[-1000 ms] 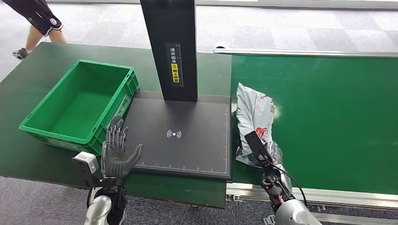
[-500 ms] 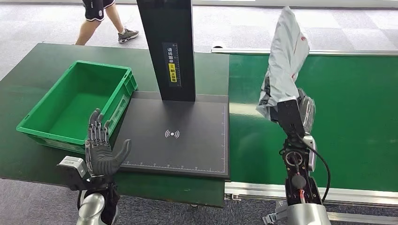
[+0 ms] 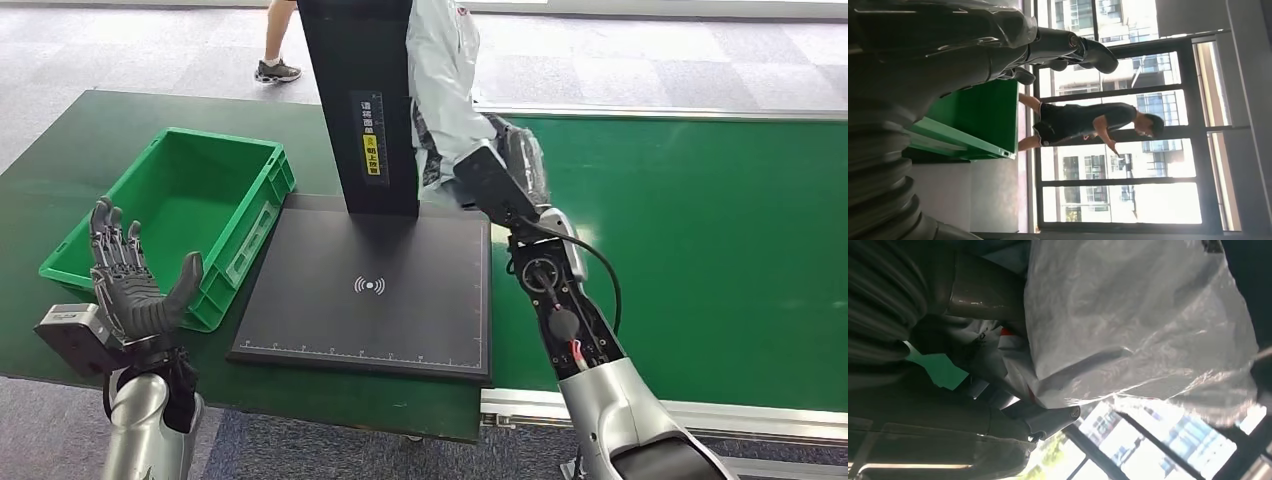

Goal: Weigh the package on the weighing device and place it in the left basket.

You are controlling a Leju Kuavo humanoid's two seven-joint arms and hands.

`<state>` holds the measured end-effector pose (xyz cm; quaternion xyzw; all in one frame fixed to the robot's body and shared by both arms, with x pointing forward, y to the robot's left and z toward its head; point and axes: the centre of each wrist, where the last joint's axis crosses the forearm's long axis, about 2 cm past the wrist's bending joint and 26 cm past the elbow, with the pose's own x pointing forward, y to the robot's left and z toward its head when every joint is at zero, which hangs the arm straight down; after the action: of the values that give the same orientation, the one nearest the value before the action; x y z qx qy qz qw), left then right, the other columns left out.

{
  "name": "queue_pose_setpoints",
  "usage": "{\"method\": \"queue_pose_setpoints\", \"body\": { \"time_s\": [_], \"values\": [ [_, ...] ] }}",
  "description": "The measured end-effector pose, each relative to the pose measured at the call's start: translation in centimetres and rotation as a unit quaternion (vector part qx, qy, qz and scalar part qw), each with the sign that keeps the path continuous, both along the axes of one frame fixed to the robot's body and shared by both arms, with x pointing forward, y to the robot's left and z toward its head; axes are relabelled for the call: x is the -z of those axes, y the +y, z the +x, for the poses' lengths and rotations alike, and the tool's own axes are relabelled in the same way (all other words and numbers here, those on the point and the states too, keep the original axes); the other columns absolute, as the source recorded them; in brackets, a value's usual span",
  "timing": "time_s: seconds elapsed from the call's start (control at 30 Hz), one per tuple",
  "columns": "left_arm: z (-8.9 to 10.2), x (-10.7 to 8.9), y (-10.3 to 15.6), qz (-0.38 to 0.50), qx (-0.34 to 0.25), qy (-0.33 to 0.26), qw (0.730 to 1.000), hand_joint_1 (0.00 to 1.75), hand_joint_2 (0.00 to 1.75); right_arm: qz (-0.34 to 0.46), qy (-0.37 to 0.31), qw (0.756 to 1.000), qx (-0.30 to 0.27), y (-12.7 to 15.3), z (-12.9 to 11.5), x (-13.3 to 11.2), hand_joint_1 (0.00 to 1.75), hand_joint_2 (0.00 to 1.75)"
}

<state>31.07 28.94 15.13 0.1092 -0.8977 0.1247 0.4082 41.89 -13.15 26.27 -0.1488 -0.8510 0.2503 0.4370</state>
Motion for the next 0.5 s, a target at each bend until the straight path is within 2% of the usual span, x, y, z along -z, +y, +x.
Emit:
{"method": "queue_pose_setpoints", "body": {
  "time_s": [0.27,0.5],
  "values": [
    [0.9,-0.3,1.3,0.005,-0.012,-0.003,1.000,0.00,1.75,-0.068,0.099,0.988,-0.102,4.8,-2.3,5.4,1.75,1.75],
    [1.0,0.1,1.7,0.006,-0.012,0.006,1.000,0.00,1.75,-0.079,0.155,0.970,-0.170,6.3,-3.9,7.5,1.75,1.75]
  ]
}}
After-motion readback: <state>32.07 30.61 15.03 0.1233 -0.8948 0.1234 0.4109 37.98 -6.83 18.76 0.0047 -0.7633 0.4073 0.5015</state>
